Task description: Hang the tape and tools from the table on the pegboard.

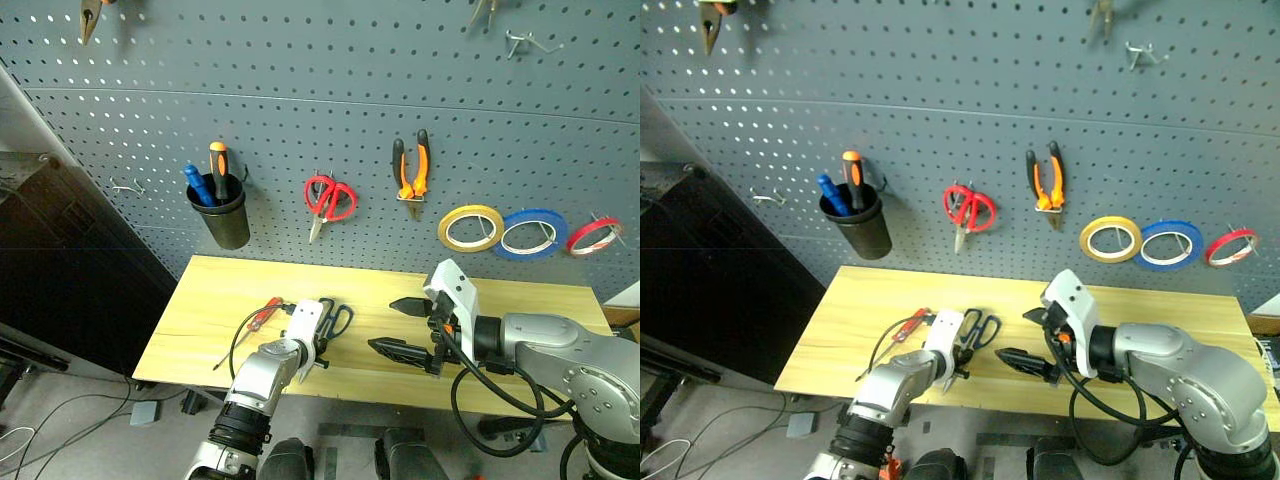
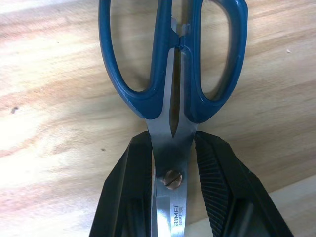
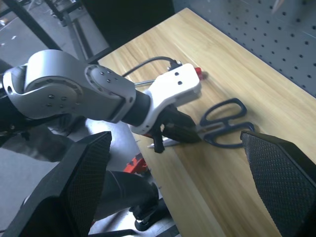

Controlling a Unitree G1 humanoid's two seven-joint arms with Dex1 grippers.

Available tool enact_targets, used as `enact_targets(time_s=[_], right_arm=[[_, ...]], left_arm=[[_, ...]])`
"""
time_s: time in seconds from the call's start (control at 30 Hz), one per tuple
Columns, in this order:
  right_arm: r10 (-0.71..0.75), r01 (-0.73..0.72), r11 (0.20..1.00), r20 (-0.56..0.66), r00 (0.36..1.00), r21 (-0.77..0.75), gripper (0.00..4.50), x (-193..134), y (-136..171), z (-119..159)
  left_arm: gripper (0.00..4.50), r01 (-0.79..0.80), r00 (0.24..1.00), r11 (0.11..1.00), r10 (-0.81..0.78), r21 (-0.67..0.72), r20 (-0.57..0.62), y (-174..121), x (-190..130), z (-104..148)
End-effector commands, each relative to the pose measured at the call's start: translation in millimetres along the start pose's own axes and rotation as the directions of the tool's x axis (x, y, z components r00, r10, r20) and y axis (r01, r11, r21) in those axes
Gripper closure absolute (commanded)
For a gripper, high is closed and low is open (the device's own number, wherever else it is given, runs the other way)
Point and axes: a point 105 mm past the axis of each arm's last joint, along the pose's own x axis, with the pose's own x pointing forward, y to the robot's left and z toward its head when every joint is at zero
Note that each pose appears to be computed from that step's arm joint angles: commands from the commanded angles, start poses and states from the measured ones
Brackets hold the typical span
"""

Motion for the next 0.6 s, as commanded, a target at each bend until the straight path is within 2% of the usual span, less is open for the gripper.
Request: enact_targets(time_s=[0.03, 0.13, 0.3, 0.37, 0.43, 0.5, 0.6], right_arm=[[-0.036, 0.037, 0.998, 0.043, 0.998, -0.043, 0.0, -6, -2, 9], [-0.075, 0.079, 0.995, 0.059, 0.995, -0.064, 0.0, -7, -7, 11], [-0.146, 0.16, 0.979, 0.111, 0.983, -0.128, 0.0, -13, -13, 18], [-0.157, 0.175, 0.972, 0.123, 0.98, -0.155, 0.0, -16, -13, 19], [-0.17, 0.198, 0.961, 0.151, 0.974, -0.195, 0.0, -19, -13, 22], [-0.174, 0.212, 0.951, 0.177, 0.969, -0.224, 0.0, -23, -12, 25], [-0.102, 0.142, 0.97, 0.202, 0.974, -0.196, 0.0, -29, -4, 28]], left_arm=[[3.48, 0.016, 0.996, 1.0, -0.018, 0.027, 0.084, 4, -7, 15], [3.49, 0.013, 0.991, 0.998, -0.02, 0.054, 0.132, 11, -14, 22], [3.49, 0.029, 0.948, 0.983, -0.086, 0.183, 0.307, 23, -40, 43], [3.89, 0.011, 0.913, 0.965, -0.117, 0.264, 0.391, 27, -53, 52], [4.48, -0.013, 0.873, 0.946, -0.147, 0.325, 0.465, 29, -66, 60], [4.48, -0.033, 0.827, 0.933, -0.176, 0.358, 0.534, 31, -81, 66], [4.48, -0.079, 0.757, 0.909, -0.212, 0.409, 0.619, 29, -105, 71]])
